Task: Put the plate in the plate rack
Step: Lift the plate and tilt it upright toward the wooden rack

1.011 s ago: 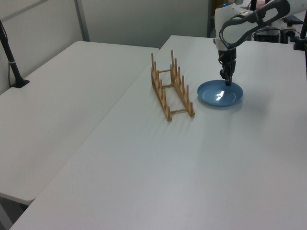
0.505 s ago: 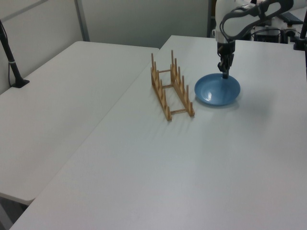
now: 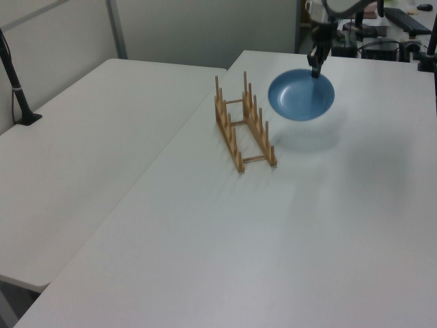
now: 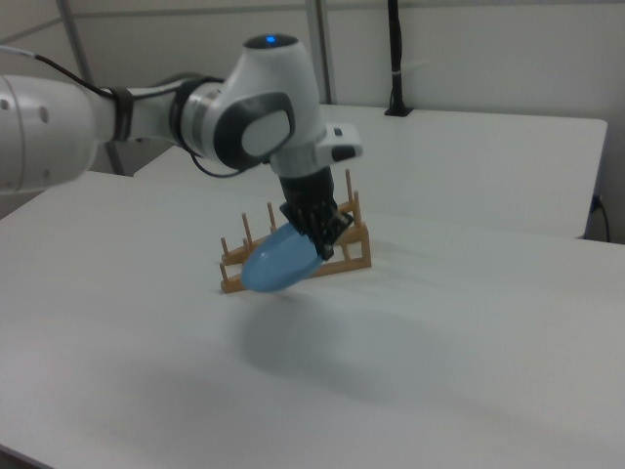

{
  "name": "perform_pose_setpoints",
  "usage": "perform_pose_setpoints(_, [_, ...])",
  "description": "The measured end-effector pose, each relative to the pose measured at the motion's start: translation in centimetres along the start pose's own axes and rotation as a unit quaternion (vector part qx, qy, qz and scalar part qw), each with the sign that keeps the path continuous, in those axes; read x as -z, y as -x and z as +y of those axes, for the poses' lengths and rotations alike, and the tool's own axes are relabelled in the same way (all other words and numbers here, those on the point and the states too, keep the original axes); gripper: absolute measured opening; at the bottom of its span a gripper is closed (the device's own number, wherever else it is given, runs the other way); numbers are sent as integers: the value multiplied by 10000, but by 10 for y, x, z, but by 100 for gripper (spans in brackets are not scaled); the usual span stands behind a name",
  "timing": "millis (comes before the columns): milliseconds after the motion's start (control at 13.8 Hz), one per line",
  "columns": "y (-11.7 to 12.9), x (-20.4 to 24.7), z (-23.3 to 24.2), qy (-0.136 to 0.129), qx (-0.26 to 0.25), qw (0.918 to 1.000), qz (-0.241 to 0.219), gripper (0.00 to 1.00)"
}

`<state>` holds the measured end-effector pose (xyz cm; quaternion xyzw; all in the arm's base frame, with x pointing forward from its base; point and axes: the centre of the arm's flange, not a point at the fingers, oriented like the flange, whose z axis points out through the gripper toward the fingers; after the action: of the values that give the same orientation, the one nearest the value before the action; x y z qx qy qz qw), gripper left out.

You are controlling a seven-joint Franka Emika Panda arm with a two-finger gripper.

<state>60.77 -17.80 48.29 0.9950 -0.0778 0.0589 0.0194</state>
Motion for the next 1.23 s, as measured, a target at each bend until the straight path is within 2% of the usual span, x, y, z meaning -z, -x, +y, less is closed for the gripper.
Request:
perform_pose_setpoints(144, [0,43,-8,13,75,9993,357,5])
perform_pose_setpoints(361, [-2,118,-72,54,358,9941,1025,5])
perform_pose_setpoints(505, [3,148,-115,292,314,9900,1345,5])
perform_pose_setpoints(650, [11,162,-163,785,293,9836,1596,5])
perform_pose_setpoints(794, [19,160,-218,1445,223,9699,1950,5])
perform_pose_setpoints(939, [28,140,-262,2007,104,9516,2324,5])
perform_pose_setpoints(1083, [36,105,-295,2414,63,9345,2616,5])
perform_pose_setpoints(1228, [47,52,-330,2823,247,9123,2955,5])
